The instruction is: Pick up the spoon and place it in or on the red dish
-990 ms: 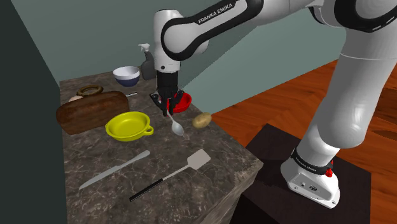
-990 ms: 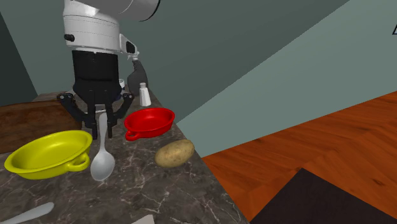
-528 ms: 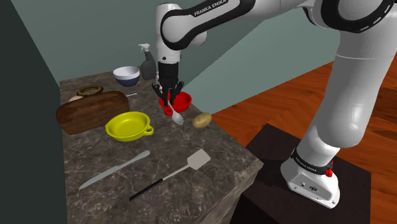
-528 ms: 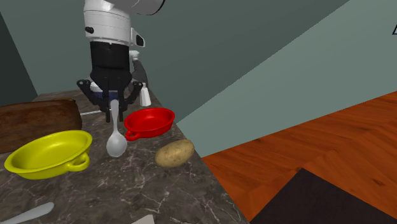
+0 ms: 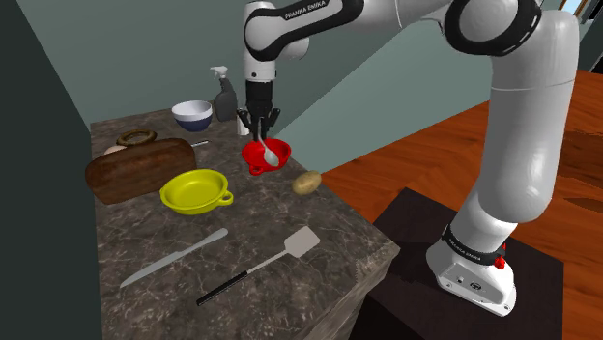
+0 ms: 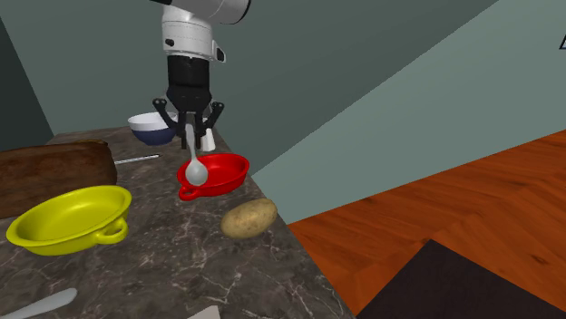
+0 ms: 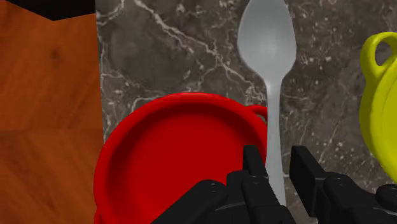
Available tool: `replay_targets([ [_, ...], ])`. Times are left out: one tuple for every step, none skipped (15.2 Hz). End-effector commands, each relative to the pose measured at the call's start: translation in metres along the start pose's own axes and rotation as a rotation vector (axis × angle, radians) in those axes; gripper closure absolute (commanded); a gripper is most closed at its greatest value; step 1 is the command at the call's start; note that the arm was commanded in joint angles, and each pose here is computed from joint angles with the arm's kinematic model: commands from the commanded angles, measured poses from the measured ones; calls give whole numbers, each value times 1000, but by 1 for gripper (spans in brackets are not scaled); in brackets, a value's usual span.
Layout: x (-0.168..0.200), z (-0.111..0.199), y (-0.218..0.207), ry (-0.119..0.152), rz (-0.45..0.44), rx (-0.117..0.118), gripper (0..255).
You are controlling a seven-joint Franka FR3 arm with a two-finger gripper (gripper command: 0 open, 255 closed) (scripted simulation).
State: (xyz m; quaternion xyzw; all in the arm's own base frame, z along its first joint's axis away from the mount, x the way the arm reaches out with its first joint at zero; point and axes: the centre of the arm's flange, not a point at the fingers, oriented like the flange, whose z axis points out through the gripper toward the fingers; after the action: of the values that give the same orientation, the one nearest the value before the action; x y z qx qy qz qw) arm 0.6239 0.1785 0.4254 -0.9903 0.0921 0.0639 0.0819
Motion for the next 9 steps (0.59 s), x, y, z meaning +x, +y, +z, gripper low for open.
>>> replay_targets([
  [20,-10,19,0,-1,0,255],
  [31,-13,26,0,-1,0,255],
  [41,-16,33,0,-1,0,255],
  [61,-22,47,0,-1,0,255],
  [61,-17,47,0,-1,0,255],
  [62,-12,48,0,-1,0,255],
  [63,-7,49,0,-1,0,255],
  [64,-2,50,0,-1,0,255],
  [64,3,51,0,-1,0,255],
])
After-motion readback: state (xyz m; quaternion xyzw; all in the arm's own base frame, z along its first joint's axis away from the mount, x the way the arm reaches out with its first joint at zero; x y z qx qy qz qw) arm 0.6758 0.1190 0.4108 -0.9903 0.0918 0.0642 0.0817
